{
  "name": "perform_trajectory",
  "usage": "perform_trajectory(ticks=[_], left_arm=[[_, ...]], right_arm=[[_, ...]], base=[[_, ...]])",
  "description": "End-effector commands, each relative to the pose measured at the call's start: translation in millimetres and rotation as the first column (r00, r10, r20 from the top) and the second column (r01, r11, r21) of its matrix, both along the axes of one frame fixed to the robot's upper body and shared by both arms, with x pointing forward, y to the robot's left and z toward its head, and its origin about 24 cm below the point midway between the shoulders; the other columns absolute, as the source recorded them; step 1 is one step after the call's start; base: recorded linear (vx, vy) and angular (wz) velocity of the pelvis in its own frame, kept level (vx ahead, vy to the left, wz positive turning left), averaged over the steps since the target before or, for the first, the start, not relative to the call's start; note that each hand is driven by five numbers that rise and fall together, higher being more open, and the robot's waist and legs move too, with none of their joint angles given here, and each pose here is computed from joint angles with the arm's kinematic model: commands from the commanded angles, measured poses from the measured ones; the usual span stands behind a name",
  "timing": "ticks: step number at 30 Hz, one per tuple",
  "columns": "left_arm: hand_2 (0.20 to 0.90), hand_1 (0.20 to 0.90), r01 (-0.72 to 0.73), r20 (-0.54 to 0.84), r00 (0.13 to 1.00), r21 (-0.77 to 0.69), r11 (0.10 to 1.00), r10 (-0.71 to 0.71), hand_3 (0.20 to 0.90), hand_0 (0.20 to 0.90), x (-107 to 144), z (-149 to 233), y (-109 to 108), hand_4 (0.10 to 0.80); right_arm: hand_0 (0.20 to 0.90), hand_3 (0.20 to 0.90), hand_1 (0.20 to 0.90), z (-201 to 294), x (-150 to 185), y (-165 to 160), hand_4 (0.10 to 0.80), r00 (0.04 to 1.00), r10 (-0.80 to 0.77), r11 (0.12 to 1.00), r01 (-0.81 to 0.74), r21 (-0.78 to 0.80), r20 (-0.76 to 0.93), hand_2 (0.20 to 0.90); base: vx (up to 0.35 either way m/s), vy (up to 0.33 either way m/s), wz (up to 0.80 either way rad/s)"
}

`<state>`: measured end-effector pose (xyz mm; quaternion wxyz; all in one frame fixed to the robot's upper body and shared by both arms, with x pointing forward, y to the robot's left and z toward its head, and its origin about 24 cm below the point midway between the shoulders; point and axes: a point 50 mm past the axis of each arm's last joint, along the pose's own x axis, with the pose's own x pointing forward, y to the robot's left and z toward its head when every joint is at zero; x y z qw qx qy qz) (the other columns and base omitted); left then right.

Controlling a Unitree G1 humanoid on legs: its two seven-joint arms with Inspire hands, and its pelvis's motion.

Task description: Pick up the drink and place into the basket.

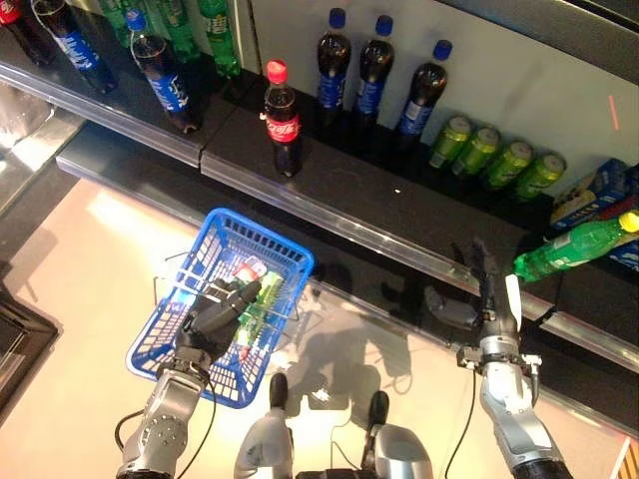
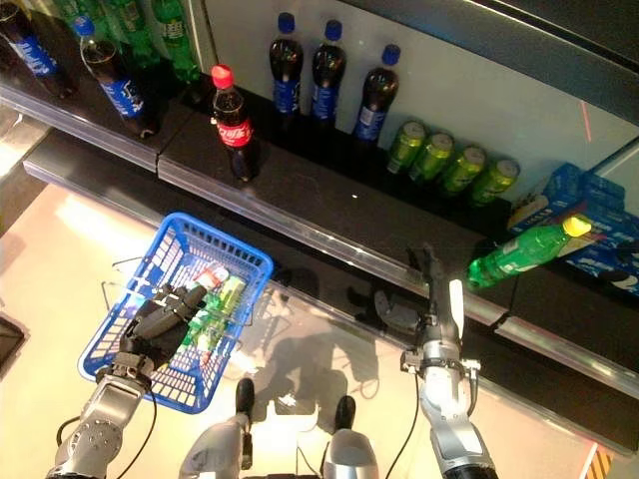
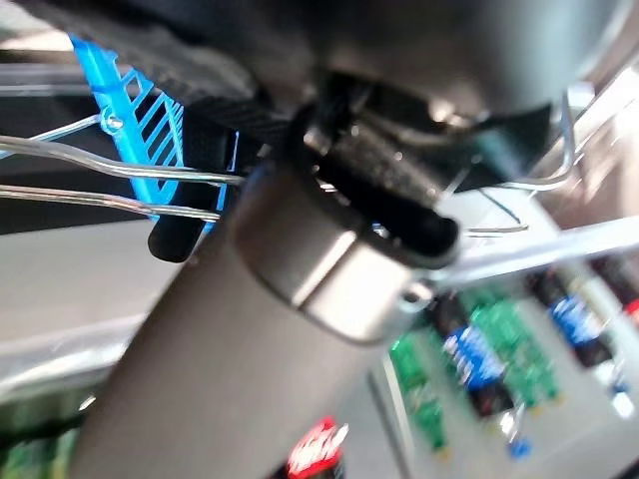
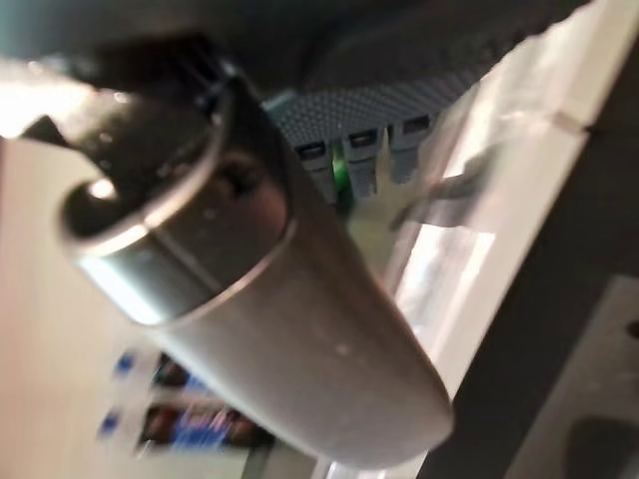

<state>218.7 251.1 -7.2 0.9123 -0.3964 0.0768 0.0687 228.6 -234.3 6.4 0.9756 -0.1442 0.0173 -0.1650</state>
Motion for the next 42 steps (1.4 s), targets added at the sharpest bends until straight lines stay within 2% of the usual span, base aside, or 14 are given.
perform_trajectory(ticks=[1,6,7,10,20,22,26,28,34,38,42], left_arm=[[0.3,0.3,-0.171,0.464,0.88,0.109,0.979,0.102,0.2,0.3,13.6,67.6,27.5,0.1],[0.3,0.3,-0.212,0.299,0.94,0.141,0.967,0.163,0.2,0.3,3.5,32.5,41.6,0.1],[0.3,0.3,-0.213,0.294,0.942,0.143,0.967,0.164,0.2,0.3,3.4,31.5,41.8,0.1],[0.3,0.3,-0.213,0.159,0.969,0.157,0.964,0.188,0.2,0.3,-4.4,3.5,45.5,0.1],[0.3,0.3,-0.128,-0.19,0.967,0.215,0.968,0.17,0.2,0.3,-20.9,-54.1,46.4,0.1],[0.3,0.3,-0.101,-0.262,0.951,0.235,0.967,0.162,0.2,0.3,-33.4,-64.1,51.1,0.1],[0.3,0.3,-0.049,-0.377,0.916,0.241,0.969,0.14,0.2,0.3,-55.6,-84.6,49.9,0.1],[0.3,0.3,-0.053,-0.43,0.891,0.216,0.975,0.144,0.2,0.3,-68.9,-97.5,47.5,0.1],[0.3,0.3,-0.076,-0.552,0.818,0.174,0.982,0.161,0.2,0.3,-83.9,-115.3,41.3,0.1],[0.3,0.3,-0.049,-0.571,0.811,0.148,0.988,0.126,0.2,0.3,-89.1,-120.0,35.0,0.1],[0.3,0.3,-0.002,-0.585,0.809,0.1,0.995,0.061,0.2,0.3,-89.4,-125.9,16.2,0.1]], right_arm=[[0.9,0.9,0.9,-16.6,-28.3,-32.6,0.8,0.993,-0.112,0.993,0.112,-0.026,-0.033,0.9],[0.9,0.9,0.9,-35.1,-43.6,-52.0,0.8,0.963,-0.248,0.969,0.247,-0.015,-0.109,0.9],[0.9,0.9,0.9,-35.5,-43.9,-52.3,0.8,0.962,-0.25,0.968,0.25,-0.017,-0.111,0.9],[0.9,0.9,0.9,-46.1,-53.1,-57.3,0.8,0.948,-0.269,0.963,0.261,-0.063,-0.17,0.9],[0.9,0.9,0.9,-81.8,-90.1,-79.5,0.8,0.853,-0.395,0.913,0.405,-0.045,-0.342,0.9],[0.9,0.9,0.9,-92.9,-97.3,-79.3,0.8,0.835,-0.368,0.916,0.4,-0.007,-0.409,0.9],[0.9,0.9,0.9,-120.9,-115.9,-66.2,0.8,0.802,-0.192,0.897,0.378,0.231,-0.565,0.9],[0.9,0.9,0.9,-131.6,-124.3,-58.3,0.8,0.784,-0.122,0.882,0.367,0.295,-0.609,0.9],[0.9,0.9,0.9,-143.6,-130.2,-47.5,0.8,0.732,-0.062,0.852,0.393,0.346,-0.678,0.9],[0.9,0.9,0.9,-146.6,-131.9,-45.1,0.8,0.709,-0.051,0.839,0.412,0.355,-0.704,0.9],[0.9,0.9,0.9,-148.8,-133.0,-42.6,0.8,0.673,-0.01,0.861,0.381,0.335,-0.74,0.9]], base=[[-0.003,0.028,-0.12],[-0.003,0.046,-0.11],[0.006,0.072,-0.04],[0.023,0.126,-0.08],[0.005,0.188,-0.33],[-0.089,0.052,-0.85],[-0.148,0.008,-0.85],[-0.146,-0.027,-0.68],[-0.056,-0.148,-0.62],[0.002,-0.139,-0.2],[0.003,0.001,-0.2]])
